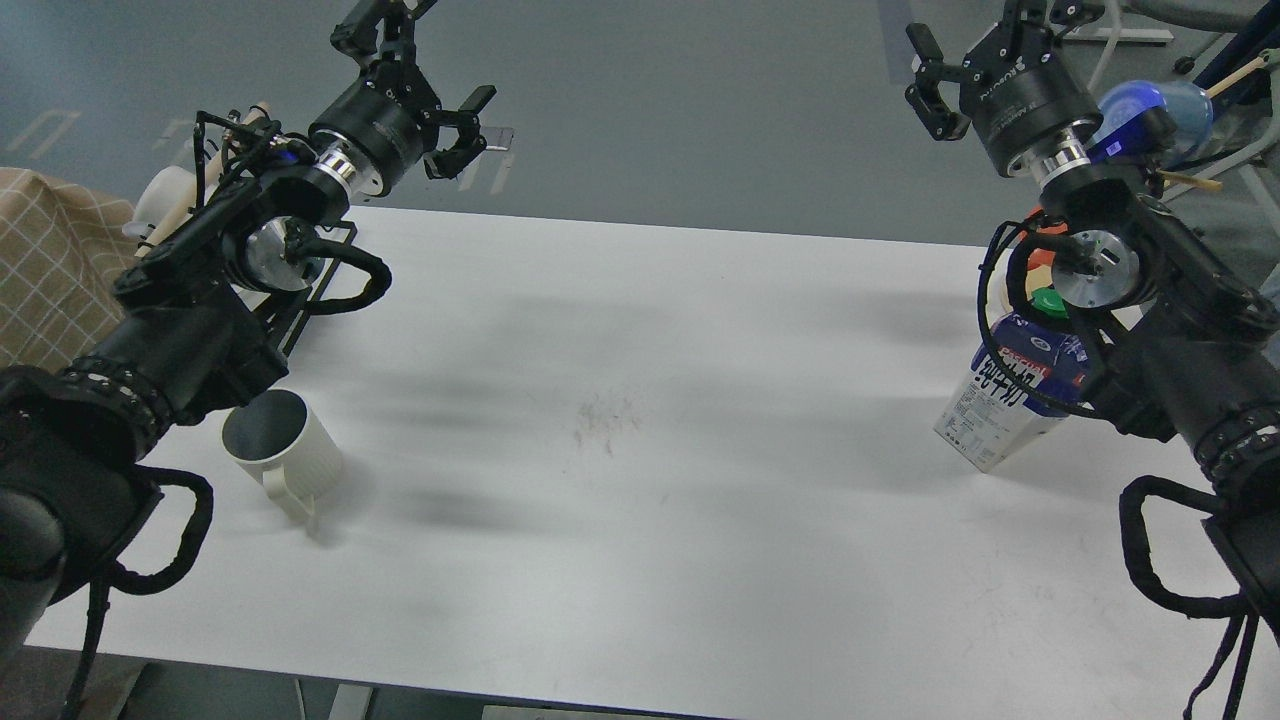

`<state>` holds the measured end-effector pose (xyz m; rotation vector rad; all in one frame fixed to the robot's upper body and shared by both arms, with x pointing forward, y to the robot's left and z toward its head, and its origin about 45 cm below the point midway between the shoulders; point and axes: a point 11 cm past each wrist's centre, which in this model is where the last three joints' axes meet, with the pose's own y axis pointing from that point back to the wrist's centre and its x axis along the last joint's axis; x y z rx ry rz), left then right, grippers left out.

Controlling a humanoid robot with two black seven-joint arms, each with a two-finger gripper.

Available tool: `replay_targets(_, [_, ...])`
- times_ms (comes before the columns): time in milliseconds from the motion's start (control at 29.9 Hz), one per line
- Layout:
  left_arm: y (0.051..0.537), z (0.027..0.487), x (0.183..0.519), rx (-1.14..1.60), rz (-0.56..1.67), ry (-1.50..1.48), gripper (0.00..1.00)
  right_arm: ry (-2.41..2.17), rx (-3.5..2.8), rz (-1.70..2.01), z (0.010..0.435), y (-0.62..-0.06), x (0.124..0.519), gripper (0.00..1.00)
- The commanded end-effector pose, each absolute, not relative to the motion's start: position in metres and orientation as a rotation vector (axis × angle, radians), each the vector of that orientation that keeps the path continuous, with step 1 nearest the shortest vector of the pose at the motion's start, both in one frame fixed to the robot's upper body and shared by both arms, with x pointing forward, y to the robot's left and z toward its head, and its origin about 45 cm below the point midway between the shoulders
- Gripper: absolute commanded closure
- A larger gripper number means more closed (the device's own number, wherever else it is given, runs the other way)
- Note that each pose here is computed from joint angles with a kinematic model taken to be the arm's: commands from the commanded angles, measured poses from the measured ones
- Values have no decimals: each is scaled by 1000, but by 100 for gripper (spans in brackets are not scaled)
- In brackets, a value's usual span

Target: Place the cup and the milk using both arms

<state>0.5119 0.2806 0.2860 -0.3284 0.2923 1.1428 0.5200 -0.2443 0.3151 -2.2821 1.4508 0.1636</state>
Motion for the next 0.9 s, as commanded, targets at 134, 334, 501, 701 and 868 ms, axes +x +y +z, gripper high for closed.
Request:
replay_targets(134, [280, 290, 512, -350, 1140, 276, 1, 1449, -2289, 162, 316, -243, 520, 0])
replay_targets(334, [280, 282, 510, -343, 1144, 289, 1, 1450, -2291, 162, 315, -243, 520, 0])
replay_targets(501, [283, 283, 510, -341, 1148, 284, 1, 1455, -2288, 149, 319, -247, 521, 0])
replay_targets(701, [275, 285, 511, -357, 1136, 288, 1, 1458, -2292, 145, 319, -248, 521, 0])
replay_targets(868, [271, 285, 511, -348, 1127, 291, 1, 1459, -2290, 143, 319, -248, 521, 0])
